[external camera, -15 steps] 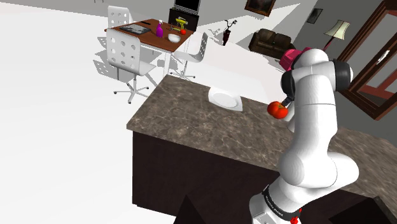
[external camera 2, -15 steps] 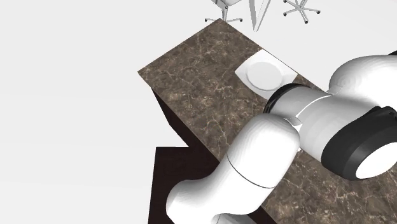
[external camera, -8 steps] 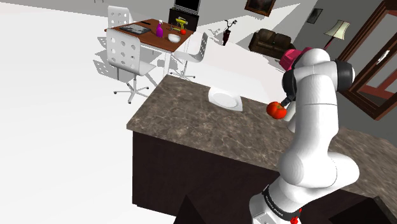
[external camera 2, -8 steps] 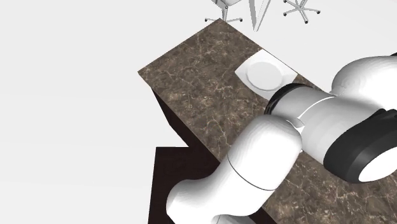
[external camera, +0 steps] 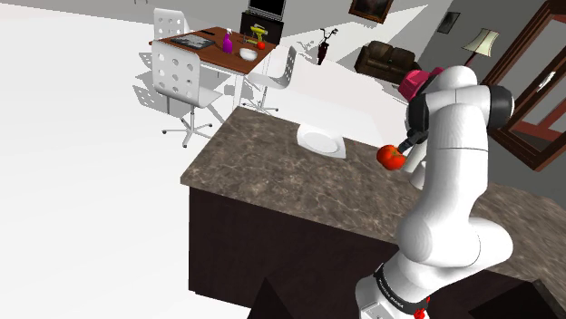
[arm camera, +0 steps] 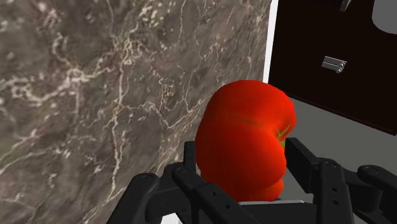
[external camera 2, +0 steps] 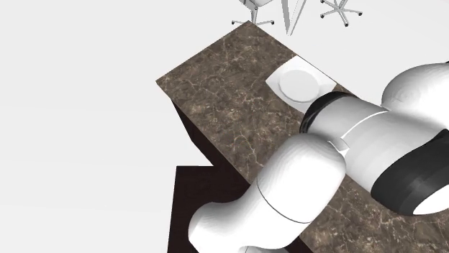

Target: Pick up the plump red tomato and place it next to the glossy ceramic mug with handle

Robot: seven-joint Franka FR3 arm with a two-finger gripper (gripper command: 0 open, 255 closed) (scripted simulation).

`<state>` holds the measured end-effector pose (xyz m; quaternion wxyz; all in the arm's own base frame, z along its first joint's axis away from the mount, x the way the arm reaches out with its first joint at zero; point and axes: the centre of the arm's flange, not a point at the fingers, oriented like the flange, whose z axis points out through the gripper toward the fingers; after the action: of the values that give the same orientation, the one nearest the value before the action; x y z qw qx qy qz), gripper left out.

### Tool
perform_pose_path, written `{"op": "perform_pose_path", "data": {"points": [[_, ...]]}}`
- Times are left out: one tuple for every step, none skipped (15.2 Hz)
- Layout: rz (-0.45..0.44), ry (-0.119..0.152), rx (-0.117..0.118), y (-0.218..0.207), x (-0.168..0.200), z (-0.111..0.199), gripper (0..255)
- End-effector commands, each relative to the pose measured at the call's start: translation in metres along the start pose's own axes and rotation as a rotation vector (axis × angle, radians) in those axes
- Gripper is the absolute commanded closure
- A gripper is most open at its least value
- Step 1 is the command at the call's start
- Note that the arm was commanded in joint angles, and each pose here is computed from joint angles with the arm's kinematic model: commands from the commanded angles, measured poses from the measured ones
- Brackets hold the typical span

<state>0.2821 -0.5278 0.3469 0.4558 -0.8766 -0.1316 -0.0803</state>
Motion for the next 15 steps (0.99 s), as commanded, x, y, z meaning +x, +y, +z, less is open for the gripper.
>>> {"op": "perform_pose_path", "data": {"points": [[0.104,-0.027,0.104,0.060,-0.026,0.049,255],[0.104,-0.027,0.104,0.060,-0.026,0.049,255],[0.104,-0.027,0.104,0.060,-0.026,0.049,255],[0.104,-0.027,0.104,0.060,-0.026,0.049,255],[0.104,-0.027,0.104,0.060,-0.026,0.049,255],[0.104,-0.027,0.104,0.060,-0.026,0.049,255],[0.104,-0.027,0.104,0.060,-0.026,0.049,255],[0.103,-0.025,0.108,0.062,-0.036,0.042,0],[0.102,-0.025,0.109,0.066,-0.046,0.046,0],[0.105,-0.029,0.105,0.062,-0.034,0.055,0],[0.103,-0.025,0.107,0.071,-0.017,0.046,0],[0.106,-0.027,0.104,0.068,-0.011,0.055,0],[0.104,-0.027,0.104,0.060,-0.026,0.049,0],[0.104,-0.027,0.104,0.062,-0.026,0.036,0],[0.104,-0.027,0.104,0.063,-0.026,0.023,0]]}}
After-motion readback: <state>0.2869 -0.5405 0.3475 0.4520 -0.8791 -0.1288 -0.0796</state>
